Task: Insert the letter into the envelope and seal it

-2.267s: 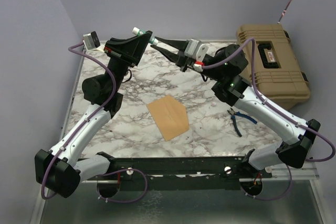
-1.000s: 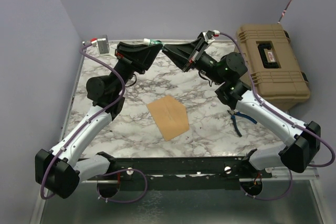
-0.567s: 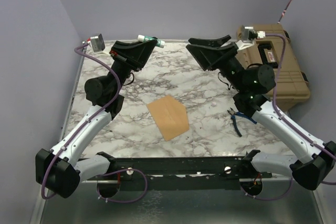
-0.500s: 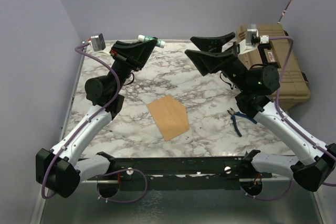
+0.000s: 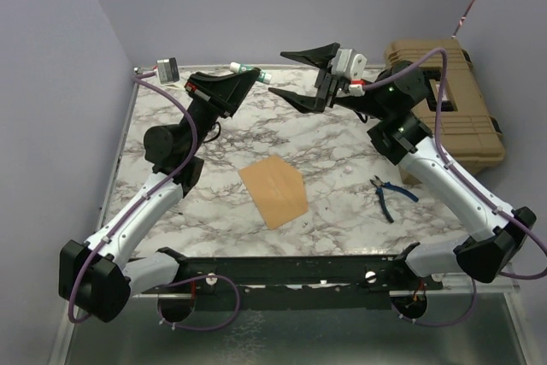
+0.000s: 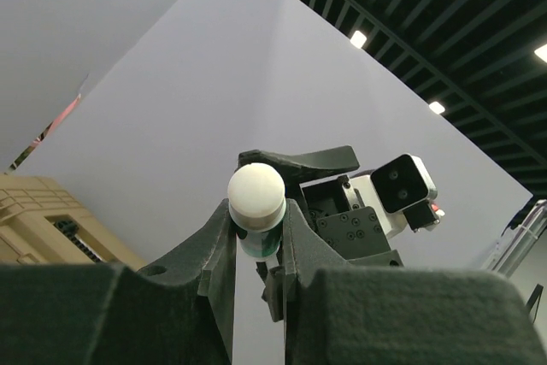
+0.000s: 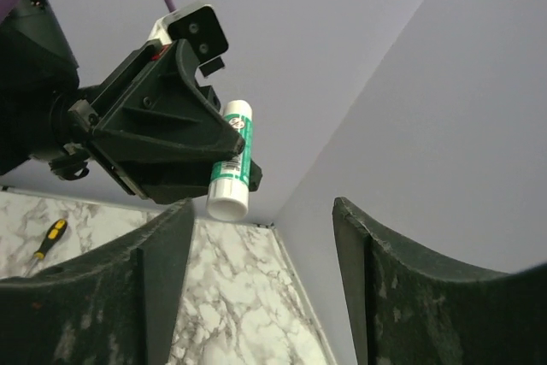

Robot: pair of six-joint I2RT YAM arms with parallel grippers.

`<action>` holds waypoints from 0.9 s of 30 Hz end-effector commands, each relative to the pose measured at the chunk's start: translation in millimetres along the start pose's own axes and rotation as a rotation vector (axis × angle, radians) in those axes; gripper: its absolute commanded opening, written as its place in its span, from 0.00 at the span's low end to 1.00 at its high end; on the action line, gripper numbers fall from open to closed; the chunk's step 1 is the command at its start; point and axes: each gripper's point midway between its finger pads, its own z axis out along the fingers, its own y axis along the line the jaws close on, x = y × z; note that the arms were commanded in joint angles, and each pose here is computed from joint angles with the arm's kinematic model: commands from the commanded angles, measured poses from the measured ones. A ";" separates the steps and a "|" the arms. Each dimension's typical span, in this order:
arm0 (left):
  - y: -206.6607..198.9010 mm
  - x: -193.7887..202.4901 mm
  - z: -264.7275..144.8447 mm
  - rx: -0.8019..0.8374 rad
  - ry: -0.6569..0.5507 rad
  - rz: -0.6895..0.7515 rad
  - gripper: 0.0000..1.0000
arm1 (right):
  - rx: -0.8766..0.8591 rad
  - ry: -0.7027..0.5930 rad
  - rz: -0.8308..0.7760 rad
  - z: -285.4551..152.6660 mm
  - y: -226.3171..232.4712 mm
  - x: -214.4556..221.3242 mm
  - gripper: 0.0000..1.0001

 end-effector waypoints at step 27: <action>-13.7 -2.3 -0.1 0.027 0.016 0.075 0.00 | -0.109 -0.092 0.054 17.6 14.6 -4.5 0.04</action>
